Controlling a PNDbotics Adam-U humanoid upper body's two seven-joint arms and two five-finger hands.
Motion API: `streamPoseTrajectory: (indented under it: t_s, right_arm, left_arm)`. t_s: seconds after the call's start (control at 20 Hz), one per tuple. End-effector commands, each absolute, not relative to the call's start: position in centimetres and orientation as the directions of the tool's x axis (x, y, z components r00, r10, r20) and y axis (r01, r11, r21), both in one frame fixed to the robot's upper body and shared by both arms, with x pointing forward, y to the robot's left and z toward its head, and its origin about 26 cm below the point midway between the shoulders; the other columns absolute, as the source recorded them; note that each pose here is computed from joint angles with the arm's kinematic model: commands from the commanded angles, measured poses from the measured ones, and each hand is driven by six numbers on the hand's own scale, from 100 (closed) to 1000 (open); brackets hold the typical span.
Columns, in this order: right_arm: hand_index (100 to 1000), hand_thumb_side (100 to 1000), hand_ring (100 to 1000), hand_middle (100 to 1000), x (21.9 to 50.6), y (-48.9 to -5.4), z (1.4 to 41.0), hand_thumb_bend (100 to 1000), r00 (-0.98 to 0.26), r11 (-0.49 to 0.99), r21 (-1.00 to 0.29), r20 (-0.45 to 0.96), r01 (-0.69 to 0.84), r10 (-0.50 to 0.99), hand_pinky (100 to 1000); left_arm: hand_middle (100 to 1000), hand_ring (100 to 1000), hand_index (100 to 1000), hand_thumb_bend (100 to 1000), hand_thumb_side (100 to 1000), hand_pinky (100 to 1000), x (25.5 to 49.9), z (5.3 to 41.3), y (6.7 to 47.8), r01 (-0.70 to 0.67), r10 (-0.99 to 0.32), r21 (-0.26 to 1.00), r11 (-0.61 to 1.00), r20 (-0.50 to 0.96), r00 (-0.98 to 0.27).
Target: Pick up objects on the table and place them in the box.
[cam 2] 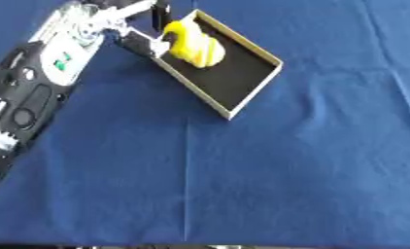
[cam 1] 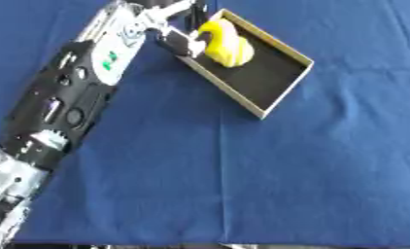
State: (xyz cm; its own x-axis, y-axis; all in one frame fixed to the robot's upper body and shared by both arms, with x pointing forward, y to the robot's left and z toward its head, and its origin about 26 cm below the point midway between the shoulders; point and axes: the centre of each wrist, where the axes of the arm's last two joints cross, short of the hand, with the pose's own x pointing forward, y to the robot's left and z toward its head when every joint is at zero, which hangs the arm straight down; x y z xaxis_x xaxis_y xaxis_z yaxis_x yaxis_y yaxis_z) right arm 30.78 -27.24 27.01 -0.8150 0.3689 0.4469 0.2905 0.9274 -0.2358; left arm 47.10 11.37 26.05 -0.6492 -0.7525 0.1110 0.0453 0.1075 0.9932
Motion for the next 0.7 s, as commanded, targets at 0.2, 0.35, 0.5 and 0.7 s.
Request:
streamPoseTrajectory:
  t_s: [0.2,0.35,0.5,0.7]
  right_arm:
    - [807,837,829,733,30.5,-27.0,27.9,100,-0.834,0.932,-0.233,0.423,0.278,0.354,839]
    - [807,837,829,733,30.5,-27.0,27.8,100,-0.831,0.932,-0.232,0.427,0.279,0.355,839]
    - [807,838,829,733,30.5,-27.0,27.7,100,-0.829,0.931,-0.233,0.43,0.28,0.357,839]
    - [807,838,829,732,30.5,-27.1,27.6,100,-0.826,0.93,-0.238,0.435,0.28,0.359,839]
  left_arm:
    - [533,584,630,100,222,847,47.8,25.4,11.4,0.006,-0.772,0.988,0.153,0.123,-0.624]
    - [638,679,759,100,307,864,48.0,24.8,11.6,0.005,-0.781,0.988,0.152,0.123,-0.612]
    - [766,797,906,207,383,895,48.0,24.8,11.8,-0.001,-0.786,0.991,0.134,0.105,-0.609]
    - [829,862,966,314,518,923,47.8,25.6,12.1,-0.058,-0.792,0.988,0.144,0.08,-0.605]
